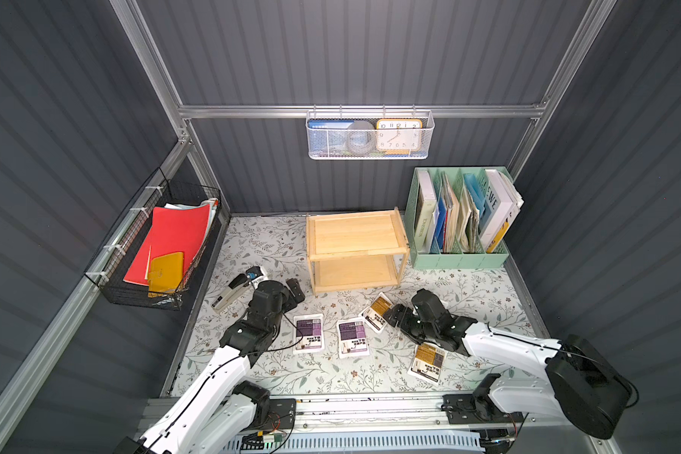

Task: Place the bagged coffee beans on the shelf by color
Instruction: Pick up the bagged coffee beans at the center of the board.

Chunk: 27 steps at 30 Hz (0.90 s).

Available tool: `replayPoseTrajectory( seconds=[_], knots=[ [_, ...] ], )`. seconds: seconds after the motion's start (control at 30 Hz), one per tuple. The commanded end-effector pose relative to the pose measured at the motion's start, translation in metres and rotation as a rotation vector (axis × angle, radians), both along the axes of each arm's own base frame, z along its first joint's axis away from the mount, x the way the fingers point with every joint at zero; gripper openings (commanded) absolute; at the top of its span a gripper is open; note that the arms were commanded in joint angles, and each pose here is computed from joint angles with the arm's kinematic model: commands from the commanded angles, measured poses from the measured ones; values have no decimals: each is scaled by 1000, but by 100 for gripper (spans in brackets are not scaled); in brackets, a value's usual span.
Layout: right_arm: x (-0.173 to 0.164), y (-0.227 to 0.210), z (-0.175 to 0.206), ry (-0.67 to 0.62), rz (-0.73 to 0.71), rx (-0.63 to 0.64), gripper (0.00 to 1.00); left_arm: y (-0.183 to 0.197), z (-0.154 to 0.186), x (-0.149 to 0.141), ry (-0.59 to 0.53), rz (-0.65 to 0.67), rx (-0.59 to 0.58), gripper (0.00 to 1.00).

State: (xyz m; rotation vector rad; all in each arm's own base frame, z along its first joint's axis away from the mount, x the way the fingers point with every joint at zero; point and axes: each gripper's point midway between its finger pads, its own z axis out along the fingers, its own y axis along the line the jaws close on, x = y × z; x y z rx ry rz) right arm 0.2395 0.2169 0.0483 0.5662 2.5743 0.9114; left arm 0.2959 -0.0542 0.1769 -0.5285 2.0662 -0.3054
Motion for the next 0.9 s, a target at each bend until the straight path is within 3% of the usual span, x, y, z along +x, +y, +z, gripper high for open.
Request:
replayPoseTrajectory(
  seconds=[0.0,0.1,0.4,0.73,0.87],
  knots=[
    [11,6,1,-15,-36,28,82,-30,-5,-1,17,-175,-33,100],
    [15,10,-6,-7,-51,40,79,-50,-5,3,11,-267,-75,100],
    [29,22,-27,11,-88,83,67,-78,-21,14,54,-381,-124,100],
    [26,19,-37,16,-107,111,29,-89,-27,18,79,-417,-129,100],
    [20,7,-29,-3,-120,83,7,-90,-24,19,77,-420,-125,100]
  ],
)
